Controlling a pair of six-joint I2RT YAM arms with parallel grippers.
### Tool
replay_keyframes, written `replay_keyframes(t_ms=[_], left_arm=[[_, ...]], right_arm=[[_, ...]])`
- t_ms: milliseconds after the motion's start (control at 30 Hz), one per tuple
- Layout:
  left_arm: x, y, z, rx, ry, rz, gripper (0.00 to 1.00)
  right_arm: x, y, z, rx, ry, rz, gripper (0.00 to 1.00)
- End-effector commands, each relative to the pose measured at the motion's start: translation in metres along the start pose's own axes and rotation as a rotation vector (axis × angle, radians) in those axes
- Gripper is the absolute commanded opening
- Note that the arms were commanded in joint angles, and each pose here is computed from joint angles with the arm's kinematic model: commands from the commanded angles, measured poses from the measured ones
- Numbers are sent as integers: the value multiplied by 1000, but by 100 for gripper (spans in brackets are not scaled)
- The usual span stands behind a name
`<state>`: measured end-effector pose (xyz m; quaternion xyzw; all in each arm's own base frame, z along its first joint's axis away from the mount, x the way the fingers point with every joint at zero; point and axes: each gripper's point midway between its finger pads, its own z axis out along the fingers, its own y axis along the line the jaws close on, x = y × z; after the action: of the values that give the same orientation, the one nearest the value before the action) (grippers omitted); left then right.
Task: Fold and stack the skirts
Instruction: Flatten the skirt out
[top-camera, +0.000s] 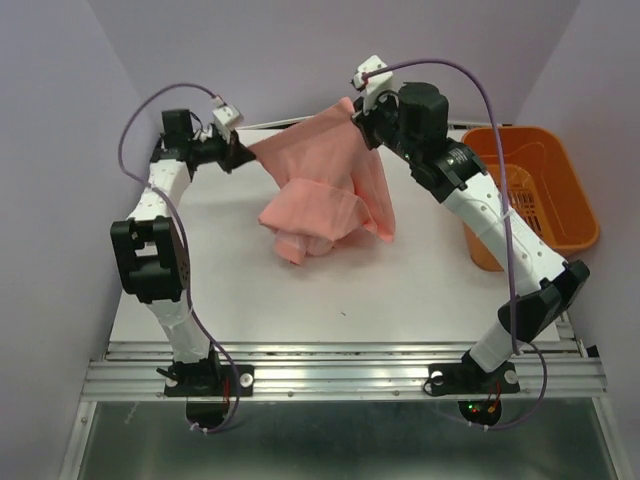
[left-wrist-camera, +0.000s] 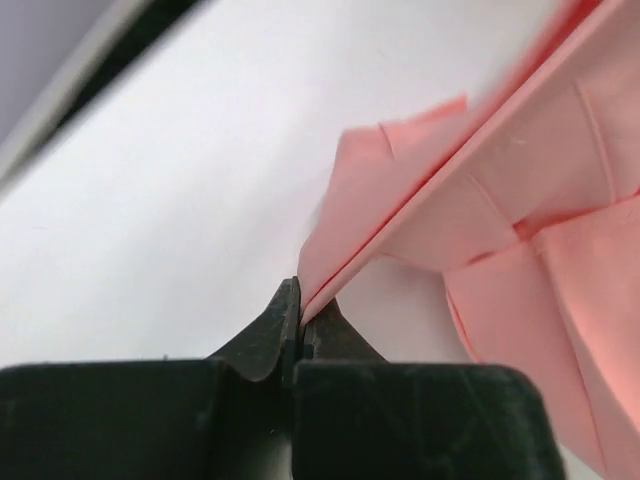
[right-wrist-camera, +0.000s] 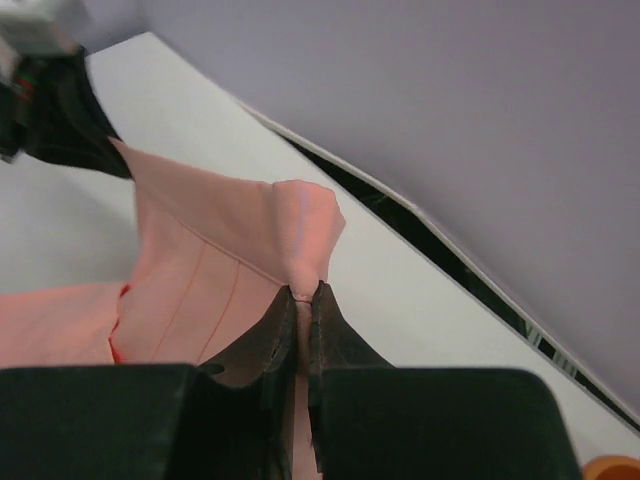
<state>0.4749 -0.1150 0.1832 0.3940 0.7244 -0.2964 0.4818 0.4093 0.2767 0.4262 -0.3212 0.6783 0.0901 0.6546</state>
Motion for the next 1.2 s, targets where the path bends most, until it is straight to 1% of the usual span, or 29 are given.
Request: replay_keyframes(t_ms=[0,33,67,100,133,167,200,233,267,300,367,400,433,467,500,533,567,633,667,700,733,767,800,833,900,933,1067,1133,1167], left_arm=[[-111,86,-107,-420,-123,-20,0],[-148,100,-131,-506,-160,17,0],[-166,102,-140,-537,-175,36,0],[-190,97,-154,-566,-198,65,0],[-201,92,-159,-577,-212,77,0],[-211,86,-166,-590,-226,92,0],[-223,78,-169,-603,-236,133,0],[-238,60,-178,-611,-258,174,0],[-246,45,-176,-568,-276,203,0],[-252,25,-178,-536,-292,211,0],[-248,-5,-164,-425,-284,184,0],[-247,-27,-147,-349,-270,186,0],[-240,-45,-136,-304,-240,203,0],[-230,-63,-124,-249,-213,190,0],[-227,-81,-111,-202,-208,199,0],[-212,-103,-97,-151,-203,126,0],[-216,-104,-96,-161,-241,115,0],[-202,-96,-94,-197,-226,41,0],[-198,-76,-99,-296,-206,24,0],[-195,-61,-106,-363,-196,7,0],[-192,-25,-128,-507,-201,-49,0],[-193,-3,-145,-586,-217,-78,0],[-185,20,-153,-637,-208,-127,0],[-200,35,-176,-724,-243,-130,0],[-201,45,-185,-747,-236,-151,0],[-207,38,-178,-685,-245,-132,0],[-211,17,-160,-592,-266,-106,0],[-213,6,-151,-595,-251,-47,0],[-211,3,-150,-594,-242,-33,0]], right_arm=[[-76,-162,-57,510,-295,113,1],[-76,-176,-61,534,-307,129,1],[-74,-182,-63,523,-320,144,1],[-58,-194,-63,523,-303,182,1],[-57,-184,-60,446,-311,169,1],[-54,-178,-58,414,-316,165,1],[-63,-170,-69,382,-350,164,1],[-58,-159,-66,328,-350,159,1],[-66,-149,-74,281,-379,172,1],[-64,-146,-74,270,-376,182,1],[-55,-141,-70,254,-362,232,1],[-50,-137,-64,232,-352,250,1],[-48,-129,-60,189,-345,268,1],[-45,-107,-54,66,-331,302,1],[-43,-93,-50,9,-323,307,1],[-41,-84,-47,-17,-312,314,1],[-37,-86,-46,-1,-303,324,1],[-32,-101,-45,86,-292,300,1],[-30,-111,-46,136,-287,253,1],[-25,-135,-53,232,-276,231,1],[-27,-152,-60,297,-281,223,1],[-23,-174,-69,359,-276,208,1],[-22,-187,-75,395,-277,209,1],[-28,-200,-83,435,-298,204,1],[-27,-218,-92,476,-309,216,1],[-29,-216,-91,461,-313,216,1],[-36,-181,-82,265,-335,223,1],[-36,-158,-76,131,-337,234,1],[-35,-159,-73,130,-331,237,1]])
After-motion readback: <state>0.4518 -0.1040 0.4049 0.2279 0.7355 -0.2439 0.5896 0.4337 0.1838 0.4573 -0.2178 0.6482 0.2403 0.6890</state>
